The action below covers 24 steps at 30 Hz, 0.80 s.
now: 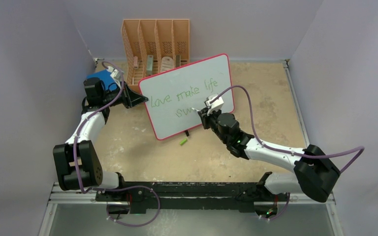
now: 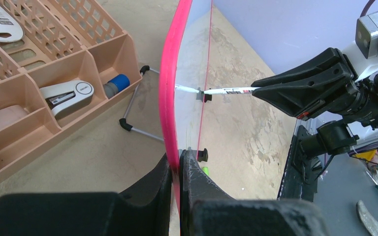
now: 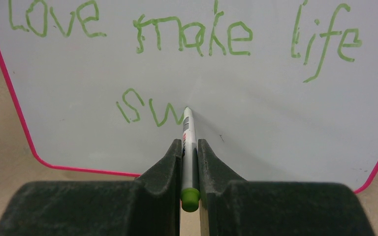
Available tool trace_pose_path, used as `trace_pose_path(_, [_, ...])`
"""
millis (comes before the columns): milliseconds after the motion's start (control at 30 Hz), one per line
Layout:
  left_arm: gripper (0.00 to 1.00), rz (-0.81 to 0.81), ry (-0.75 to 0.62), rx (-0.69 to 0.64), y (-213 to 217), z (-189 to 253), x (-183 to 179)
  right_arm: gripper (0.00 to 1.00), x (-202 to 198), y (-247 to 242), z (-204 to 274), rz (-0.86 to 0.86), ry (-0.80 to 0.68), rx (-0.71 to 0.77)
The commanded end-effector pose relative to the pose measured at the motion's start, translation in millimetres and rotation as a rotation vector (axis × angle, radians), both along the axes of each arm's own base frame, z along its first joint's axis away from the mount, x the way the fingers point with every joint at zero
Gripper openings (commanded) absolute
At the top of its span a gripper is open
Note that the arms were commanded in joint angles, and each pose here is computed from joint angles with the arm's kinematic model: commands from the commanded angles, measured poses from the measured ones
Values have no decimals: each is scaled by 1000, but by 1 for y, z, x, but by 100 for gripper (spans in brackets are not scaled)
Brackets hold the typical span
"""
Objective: Write a sentence on the whiteboard
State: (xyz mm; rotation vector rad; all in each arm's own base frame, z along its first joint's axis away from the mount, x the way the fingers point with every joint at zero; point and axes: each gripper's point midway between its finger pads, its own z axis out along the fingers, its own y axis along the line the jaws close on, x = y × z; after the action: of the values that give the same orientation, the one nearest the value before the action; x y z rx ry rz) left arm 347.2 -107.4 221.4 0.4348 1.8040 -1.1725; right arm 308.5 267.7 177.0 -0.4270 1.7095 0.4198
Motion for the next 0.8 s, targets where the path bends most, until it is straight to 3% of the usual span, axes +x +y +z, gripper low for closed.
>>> trace_pose_path(0, [0,-2,-132,37,3,20,3,0,12,-2,25,-32,-56,28])
trace_pose_path(767, [0,12,-133,44,4,20,5,0,10,-3,36,-28,-69,68])
